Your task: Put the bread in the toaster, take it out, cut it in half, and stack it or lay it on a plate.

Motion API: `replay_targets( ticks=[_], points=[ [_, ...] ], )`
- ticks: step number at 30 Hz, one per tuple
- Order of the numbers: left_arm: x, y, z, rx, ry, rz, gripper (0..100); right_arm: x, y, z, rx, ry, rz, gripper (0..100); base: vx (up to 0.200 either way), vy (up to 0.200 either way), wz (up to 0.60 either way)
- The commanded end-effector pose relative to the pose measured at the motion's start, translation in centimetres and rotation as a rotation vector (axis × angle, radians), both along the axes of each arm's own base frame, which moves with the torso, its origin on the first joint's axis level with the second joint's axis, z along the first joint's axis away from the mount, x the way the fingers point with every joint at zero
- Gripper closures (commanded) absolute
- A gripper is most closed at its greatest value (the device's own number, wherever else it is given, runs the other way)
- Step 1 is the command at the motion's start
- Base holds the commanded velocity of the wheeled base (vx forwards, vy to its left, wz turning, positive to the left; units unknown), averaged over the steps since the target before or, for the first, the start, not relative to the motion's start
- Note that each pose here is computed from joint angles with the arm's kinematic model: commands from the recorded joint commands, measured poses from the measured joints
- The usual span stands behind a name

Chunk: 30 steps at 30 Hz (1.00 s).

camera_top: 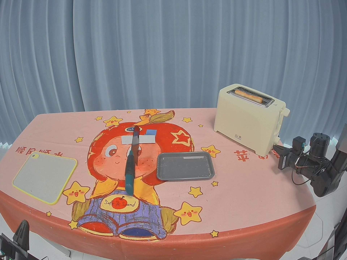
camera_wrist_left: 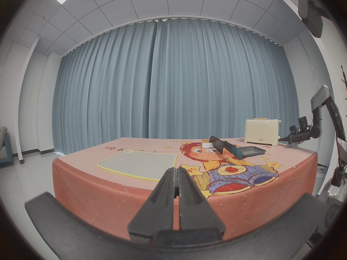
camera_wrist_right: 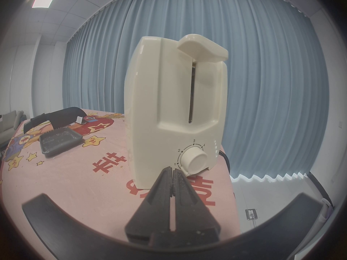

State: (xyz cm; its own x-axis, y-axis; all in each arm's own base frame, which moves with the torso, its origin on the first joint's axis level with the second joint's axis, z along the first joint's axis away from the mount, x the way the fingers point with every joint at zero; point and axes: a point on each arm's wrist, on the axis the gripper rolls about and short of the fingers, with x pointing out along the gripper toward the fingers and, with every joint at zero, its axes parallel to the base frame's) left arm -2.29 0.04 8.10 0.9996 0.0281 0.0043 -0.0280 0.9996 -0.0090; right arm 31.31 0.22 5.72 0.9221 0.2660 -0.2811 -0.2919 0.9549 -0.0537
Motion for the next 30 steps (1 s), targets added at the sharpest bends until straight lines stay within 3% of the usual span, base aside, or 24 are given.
replay_targets(
  ticks=[1, 7, 17, 26, 27, 30],
  points=[
    [0.0, 0.0, -0.5, 0.0, 0.001, 0.001, 100, -0.2, 0.1, 0.3, 0.0, -0.007, 0.003, 100, 0.0, 0.0, 0.0],
    [0.0, 0.0, -0.5, 0.0, 0.001, 0.001, 100, -0.6, 0.1, 1.5, -0.001, -0.067, 0.003, 100, 0.0, 0.0, 0.0],
    [0.0, 0.0, -0.5, 0.0, 0.001, 0.001, 100, -2.5, 0.3, 7.0, 0.007, -0.238, 0.02, 100, 0.0, 0.0, 0.0],
    [0.0, 0.0, -0.5, 0.0, 0.001, 0.001, 100, -3.4, 1.1, 8.3, 0.01, -0.283, 0.046, 100, 0.0, 0.0, 0.0],
    [0.0, 0.0, -0.5, 0.0, 0.001, 0.001, 100, -3.4, 1.1, 8.4, 0.01, -0.284, 0.046, 0, 0.0, 0.0, 0.0],
    [0.0, 0.0, -0.5, 0.0, 0.001, 0.001, 100, -3.4, 1.1, 8.5, 0.011, -0.288, 0.043, 0, 0.0, 0.0, 0.0]
  ],
)
